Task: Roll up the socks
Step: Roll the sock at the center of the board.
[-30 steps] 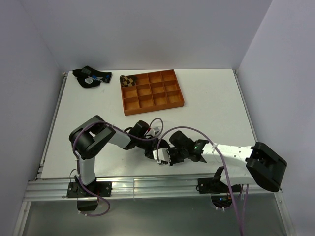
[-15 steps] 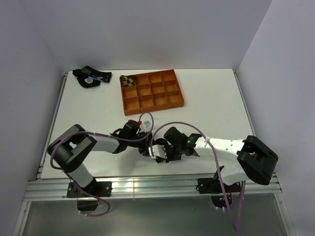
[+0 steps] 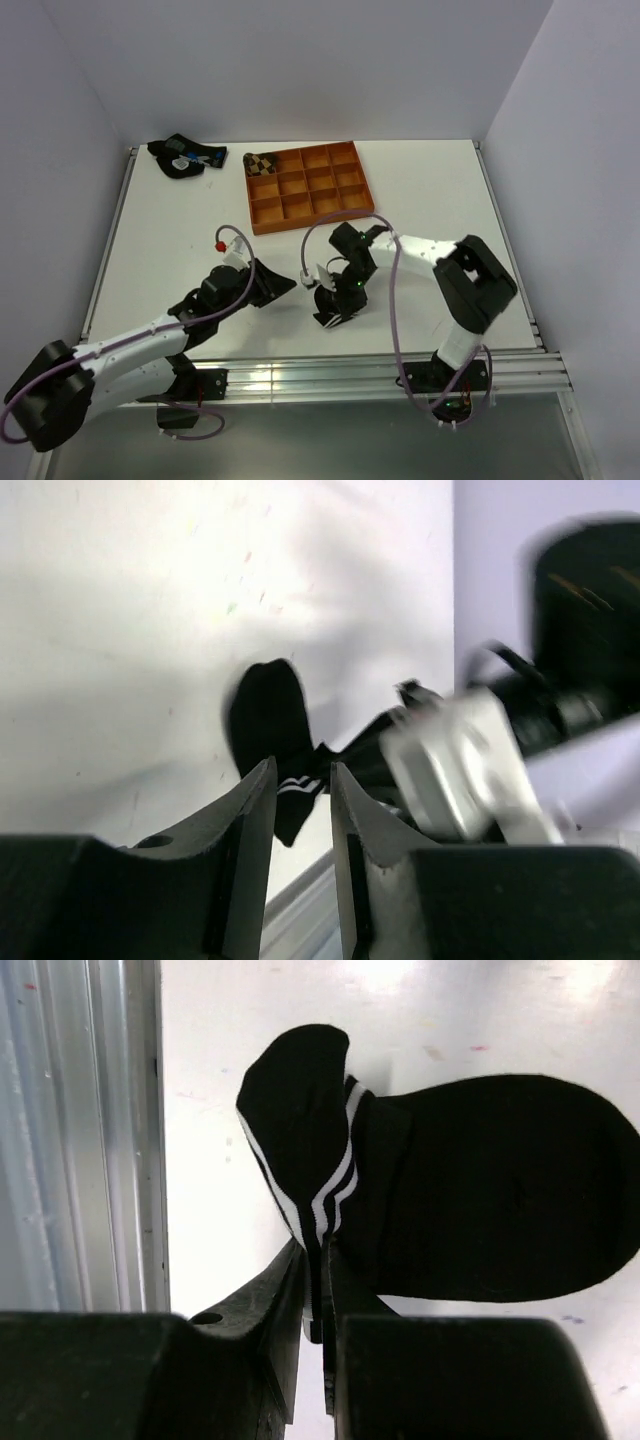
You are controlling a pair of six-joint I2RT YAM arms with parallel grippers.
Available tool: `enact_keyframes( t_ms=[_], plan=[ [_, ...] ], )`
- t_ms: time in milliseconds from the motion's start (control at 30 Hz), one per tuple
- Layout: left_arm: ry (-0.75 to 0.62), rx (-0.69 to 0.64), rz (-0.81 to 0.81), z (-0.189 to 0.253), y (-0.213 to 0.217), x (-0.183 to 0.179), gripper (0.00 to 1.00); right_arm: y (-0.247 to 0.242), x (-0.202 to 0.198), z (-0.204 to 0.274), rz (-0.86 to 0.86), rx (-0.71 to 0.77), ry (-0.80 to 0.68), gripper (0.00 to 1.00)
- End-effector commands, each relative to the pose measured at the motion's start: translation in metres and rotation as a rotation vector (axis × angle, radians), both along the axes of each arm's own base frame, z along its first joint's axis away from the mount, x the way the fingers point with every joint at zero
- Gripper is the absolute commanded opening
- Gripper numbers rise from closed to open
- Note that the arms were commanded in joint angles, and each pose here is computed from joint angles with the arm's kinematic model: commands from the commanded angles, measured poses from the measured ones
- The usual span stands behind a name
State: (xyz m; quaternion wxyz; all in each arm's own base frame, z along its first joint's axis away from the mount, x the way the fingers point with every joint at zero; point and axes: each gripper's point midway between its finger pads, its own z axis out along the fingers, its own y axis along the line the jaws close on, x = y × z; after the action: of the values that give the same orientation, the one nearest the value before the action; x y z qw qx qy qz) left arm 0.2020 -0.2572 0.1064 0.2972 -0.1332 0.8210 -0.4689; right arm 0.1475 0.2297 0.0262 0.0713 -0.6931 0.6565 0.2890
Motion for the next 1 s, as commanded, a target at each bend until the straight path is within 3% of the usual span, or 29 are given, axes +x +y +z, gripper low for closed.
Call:
enact_keyframes(
  t_ms=[0, 200, 300, 467, 733, 867, 967],
  plan=[
    [-0.134, 0.115, 0.174, 0.01, 0.024, 0.016, 0.34, -0.008, -0.013, 0.018, 0.014, -0.001, 0.238, 0.11],
    [-0.237, 0.3, 0.134, 0.008, 0.009, 0.003, 0.33, -0.009, 0.009, 0.007, -0.072, -0.104, 0.54, 0.11],
    [-0.305, 0.404, 0.11, 0.006, -0.007, -0.003, 0.31, -0.009, 0.016, 0.0, -0.11, -0.147, 0.586, 0.11],
    [-0.473, 0.502, -0.022, 0.014, -0.046, -0.024, 0.38, -0.01, 0.015, -0.008, -0.138, -0.205, 0.653, 0.12],
    [-0.654, 0.509, -0.285, 0.024, -0.1, -0.039, 0.48, -0.012, 0.014, -0.014, -0.156, -0.24, 0.709, 0.12],
    [-0.653, 0.492, -0.472, 0.004, -0.13, -0.058, 0.49, -0.013, 0.015, -0.015, -0.165, -0.247, 0.721, 0.12],
    [-0.648, 0.496, -0.51, -0.008, -0.137, -0.062, 0.49, -0.013, 0.017, -0.016, -0.17, -0.25, 0.721, 0.12]
  ],
)
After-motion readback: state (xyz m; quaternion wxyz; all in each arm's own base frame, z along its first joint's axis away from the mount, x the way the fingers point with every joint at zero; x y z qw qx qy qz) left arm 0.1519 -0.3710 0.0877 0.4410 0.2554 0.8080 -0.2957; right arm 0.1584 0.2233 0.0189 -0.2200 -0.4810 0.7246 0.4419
